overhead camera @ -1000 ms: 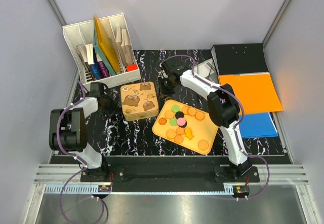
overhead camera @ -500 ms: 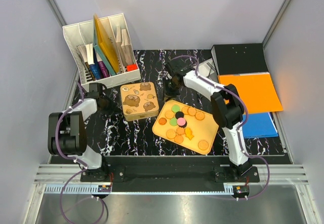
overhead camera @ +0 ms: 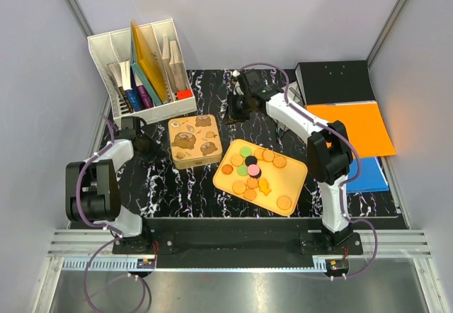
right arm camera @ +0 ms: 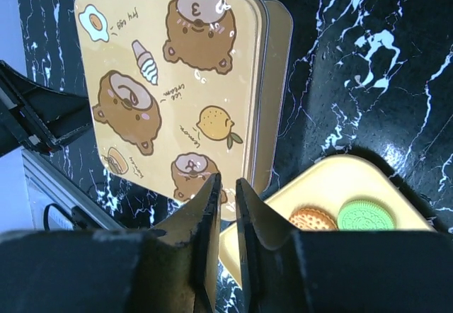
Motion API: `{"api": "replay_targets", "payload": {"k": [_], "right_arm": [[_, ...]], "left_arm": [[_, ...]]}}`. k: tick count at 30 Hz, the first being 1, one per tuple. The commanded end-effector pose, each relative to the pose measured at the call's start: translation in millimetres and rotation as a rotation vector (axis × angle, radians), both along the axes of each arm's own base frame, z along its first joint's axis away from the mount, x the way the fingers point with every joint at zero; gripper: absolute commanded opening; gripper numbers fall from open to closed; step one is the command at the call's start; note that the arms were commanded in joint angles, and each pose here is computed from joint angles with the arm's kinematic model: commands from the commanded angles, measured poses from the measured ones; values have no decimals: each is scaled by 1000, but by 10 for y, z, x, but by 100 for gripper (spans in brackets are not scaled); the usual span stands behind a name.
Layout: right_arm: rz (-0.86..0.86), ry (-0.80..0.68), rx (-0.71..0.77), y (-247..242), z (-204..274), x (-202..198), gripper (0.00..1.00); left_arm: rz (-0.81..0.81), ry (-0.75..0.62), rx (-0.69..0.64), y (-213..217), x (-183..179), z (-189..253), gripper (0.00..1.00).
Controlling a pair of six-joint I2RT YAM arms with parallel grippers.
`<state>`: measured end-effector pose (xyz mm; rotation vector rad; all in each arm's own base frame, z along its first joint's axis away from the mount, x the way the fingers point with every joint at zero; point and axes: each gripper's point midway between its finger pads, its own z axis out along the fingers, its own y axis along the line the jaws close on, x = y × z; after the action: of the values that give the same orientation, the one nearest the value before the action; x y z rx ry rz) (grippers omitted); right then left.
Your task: Pack the cookies
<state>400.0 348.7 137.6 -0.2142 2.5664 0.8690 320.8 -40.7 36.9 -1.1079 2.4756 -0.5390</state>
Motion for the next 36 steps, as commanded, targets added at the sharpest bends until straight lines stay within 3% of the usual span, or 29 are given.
{"api": "replay_targets", "payload": {"k": [1,6,14,36], "right_arm": [[-59,-12,-3,-40,-32,268,23],[-81,-11,-90,-83,-267,583,22],[-60,78,-95,37,-663,618,22],[65,101,59,549,-499,390,22]], "left_arm": [[-5,-30,-13,-8,88,-6,11],[-6,-33,-30,-34,151,-50,11],[-6,-13,-52,-60,284,-138,11],[-38,12,-82,-168,421,-248,11]]}}
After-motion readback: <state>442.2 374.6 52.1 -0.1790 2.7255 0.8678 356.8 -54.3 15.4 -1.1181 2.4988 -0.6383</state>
